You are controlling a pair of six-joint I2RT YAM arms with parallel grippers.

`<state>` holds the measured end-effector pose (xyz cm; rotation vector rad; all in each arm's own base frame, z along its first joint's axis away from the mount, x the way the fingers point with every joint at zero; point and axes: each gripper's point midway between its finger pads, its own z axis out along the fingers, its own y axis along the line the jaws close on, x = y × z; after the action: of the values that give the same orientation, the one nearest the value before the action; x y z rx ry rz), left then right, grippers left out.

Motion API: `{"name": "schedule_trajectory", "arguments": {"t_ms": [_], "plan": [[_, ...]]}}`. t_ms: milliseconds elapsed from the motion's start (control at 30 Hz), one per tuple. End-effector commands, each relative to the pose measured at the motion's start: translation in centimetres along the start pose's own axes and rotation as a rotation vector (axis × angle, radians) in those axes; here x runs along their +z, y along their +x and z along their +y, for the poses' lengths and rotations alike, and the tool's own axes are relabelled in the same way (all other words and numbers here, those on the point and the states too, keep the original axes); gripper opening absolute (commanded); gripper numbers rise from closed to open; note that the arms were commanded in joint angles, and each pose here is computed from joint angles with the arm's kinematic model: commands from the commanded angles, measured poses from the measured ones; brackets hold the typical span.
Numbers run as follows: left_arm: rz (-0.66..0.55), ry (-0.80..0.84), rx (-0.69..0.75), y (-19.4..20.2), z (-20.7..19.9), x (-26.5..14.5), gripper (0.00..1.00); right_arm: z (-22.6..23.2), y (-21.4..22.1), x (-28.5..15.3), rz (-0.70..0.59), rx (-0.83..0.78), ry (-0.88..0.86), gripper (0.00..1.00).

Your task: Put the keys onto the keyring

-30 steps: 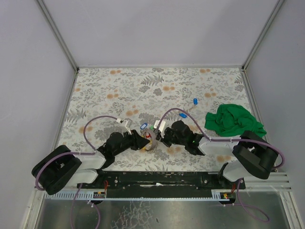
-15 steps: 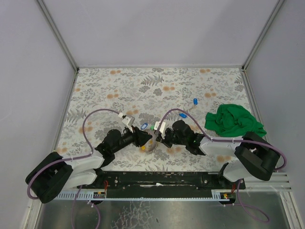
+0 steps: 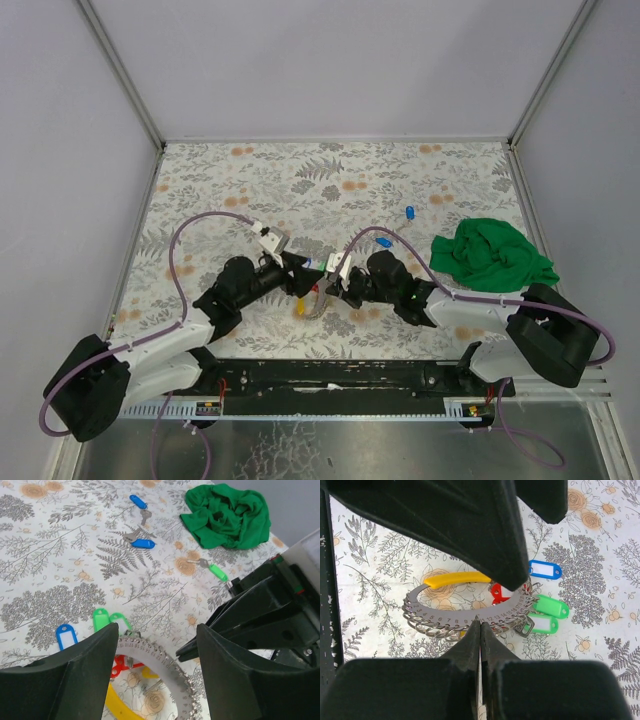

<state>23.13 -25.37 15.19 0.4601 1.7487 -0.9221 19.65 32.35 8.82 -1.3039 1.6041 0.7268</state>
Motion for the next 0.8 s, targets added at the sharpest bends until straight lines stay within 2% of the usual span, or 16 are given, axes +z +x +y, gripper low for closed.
{"name": "schedule_trajectory", "arguments": {"t_ms": [0, 100, 200, 300, 500, 633, 767], "plan": [[-0.066, 0.01, 0.159, -0.3, 0.8, -0.3, 0.64, -0.2, -1.3, -0.2, -0.045, -0.032, -0.012, 0.0], [-0.064, 0.015, 0.207, 0.0, 0.9, -0.3, 0.68, -0.7, -1.4, -0.2, -0.047, -0.039, -0.005, 0.0], [-0.072, 0.07, 0.261, -0.1, 0.2, -0.1, 0.63, -1.6, -1.8, -0.2, -0.06, -0.032, -0.002, 0.0], [-0.102, 0.097, 0.295, -0.5, -0.2, 0.2, 0.64, -3.0, -2.4, -0.3, -0.077, -0.019, -0.016, 0.0], [-0.074, 0.023, 0.317, -0.6, 2.1, 2.4, 0.67, -5.3, -3.0, 0.4, -0.06, -0.034, -0.032, 0.0], [-0.012, 0.124, 0.276, -0.2, 2.7, 3.5, 0.59, -6.8, -3.2, 0.3, -0.072, -0.029, -0.024, 0.0], [0.001, 0.225, 0.333, 0.0, 2.2, 3.4, 0.6, -7.2, -3.5, 0.3, -0.072, -0.037, -0.036, 0.0]]}}
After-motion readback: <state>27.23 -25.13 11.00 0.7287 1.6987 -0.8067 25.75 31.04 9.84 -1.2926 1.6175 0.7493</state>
